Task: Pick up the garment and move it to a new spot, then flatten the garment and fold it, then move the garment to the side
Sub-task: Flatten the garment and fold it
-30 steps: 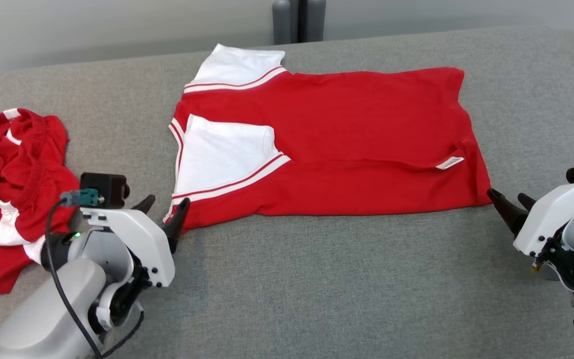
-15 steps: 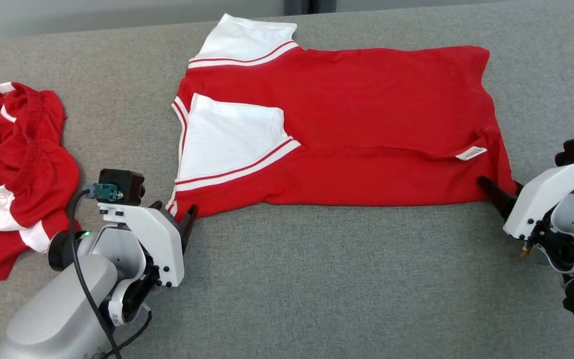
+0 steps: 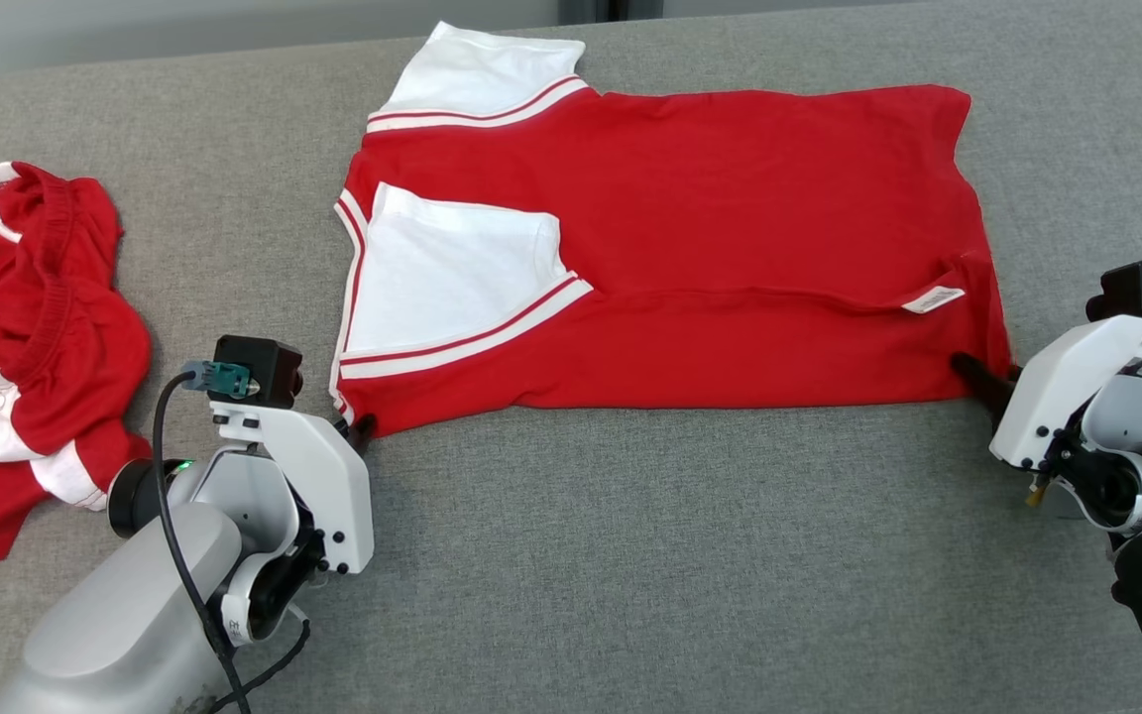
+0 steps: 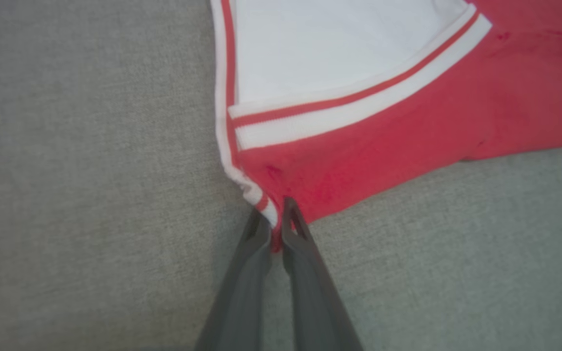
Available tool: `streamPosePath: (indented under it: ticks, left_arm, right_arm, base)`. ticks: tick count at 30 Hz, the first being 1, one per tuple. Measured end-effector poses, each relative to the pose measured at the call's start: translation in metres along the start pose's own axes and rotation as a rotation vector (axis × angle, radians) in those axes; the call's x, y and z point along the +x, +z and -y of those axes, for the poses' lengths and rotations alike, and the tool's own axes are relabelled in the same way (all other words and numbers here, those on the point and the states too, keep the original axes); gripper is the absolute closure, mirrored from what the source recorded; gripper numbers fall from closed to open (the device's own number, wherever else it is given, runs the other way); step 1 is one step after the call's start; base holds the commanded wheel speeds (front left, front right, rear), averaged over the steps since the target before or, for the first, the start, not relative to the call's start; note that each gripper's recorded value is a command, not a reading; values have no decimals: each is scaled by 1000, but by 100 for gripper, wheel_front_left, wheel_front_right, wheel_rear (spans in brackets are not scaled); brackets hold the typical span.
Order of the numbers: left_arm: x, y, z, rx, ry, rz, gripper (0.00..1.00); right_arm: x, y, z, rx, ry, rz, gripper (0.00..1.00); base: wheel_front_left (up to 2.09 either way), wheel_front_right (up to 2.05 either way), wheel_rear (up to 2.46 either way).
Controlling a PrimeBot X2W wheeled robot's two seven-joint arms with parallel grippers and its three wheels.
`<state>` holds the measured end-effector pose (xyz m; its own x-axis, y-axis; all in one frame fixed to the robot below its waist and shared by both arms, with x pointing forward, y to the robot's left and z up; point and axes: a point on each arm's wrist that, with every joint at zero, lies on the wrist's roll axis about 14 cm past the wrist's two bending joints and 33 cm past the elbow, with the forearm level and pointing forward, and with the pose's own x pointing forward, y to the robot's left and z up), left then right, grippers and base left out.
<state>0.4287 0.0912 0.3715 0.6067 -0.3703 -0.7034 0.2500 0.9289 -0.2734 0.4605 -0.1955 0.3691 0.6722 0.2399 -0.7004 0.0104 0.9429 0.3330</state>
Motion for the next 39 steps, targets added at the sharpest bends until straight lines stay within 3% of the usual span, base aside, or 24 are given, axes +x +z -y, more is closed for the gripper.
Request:
streamPosePath:
  ticks: [13,25,39]
  left_arm:
    - [-14,1,8,18,-23,20,100]
    - [-69,-32,13,55,-23,-17,100]
    - [-107,-70,23,-34,-7,-25,100]
  right_arm:
    - [-14,-2,-9,10,33,16,100]
    - [-51,-18,-8,9,68,-5,100]
    - [-71,-58,-1,61,84,-40,100]
  base:
    - [0,0,0]
    - [0,0,0]
    - [0,0,0]
